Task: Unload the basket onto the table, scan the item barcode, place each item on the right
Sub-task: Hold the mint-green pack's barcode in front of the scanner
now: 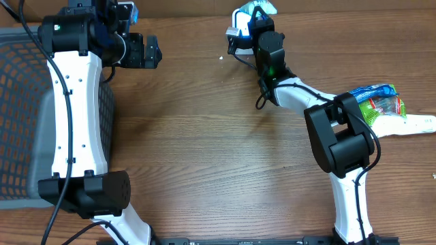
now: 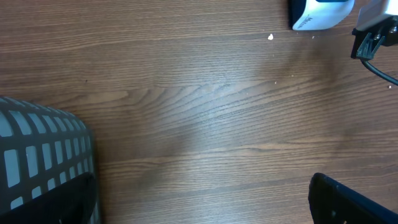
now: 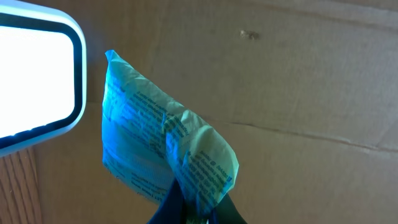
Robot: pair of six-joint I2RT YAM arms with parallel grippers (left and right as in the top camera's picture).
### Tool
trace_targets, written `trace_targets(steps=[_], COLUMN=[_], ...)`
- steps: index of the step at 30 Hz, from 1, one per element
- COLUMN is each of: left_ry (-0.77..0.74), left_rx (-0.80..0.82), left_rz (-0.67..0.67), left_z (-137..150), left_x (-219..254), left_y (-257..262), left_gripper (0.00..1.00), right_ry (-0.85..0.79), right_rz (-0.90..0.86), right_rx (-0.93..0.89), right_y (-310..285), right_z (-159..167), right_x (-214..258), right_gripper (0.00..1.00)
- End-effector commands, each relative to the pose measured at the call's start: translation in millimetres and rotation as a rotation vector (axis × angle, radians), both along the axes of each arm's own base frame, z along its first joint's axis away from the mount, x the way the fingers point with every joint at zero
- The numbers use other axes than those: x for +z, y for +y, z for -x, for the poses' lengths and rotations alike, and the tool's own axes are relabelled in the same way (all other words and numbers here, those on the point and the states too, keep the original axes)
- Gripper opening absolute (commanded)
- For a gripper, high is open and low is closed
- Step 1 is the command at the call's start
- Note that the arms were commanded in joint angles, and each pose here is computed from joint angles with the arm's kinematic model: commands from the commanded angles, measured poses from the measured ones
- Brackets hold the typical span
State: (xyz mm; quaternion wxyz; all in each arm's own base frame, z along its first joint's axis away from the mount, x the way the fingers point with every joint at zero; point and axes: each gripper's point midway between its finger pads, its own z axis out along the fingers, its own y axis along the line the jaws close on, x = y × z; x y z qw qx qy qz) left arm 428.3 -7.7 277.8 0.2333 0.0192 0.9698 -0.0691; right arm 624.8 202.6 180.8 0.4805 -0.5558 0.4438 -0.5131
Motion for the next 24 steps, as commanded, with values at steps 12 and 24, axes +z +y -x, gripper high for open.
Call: trace_targets(steps=[12,24], left_ry=[0.006,0.006], left_rx=[0.001,0.001], left_rz=[0.012,0.012], left_z=[-1.5,-1.4], left_x=[-2.8,-2.8], left_y=[-0.2,-0.4], left_gripper=[0.99,1.00], right_ry=[-0.026,0.005], right_rz=[-0.015,-0.109], right_rx=[0.009,-0.037], right_y=[1.4,0.3], right_z=[-4.0,0.2], right_x=[19.3,20.8], right_gripper=[0.04,0.04])
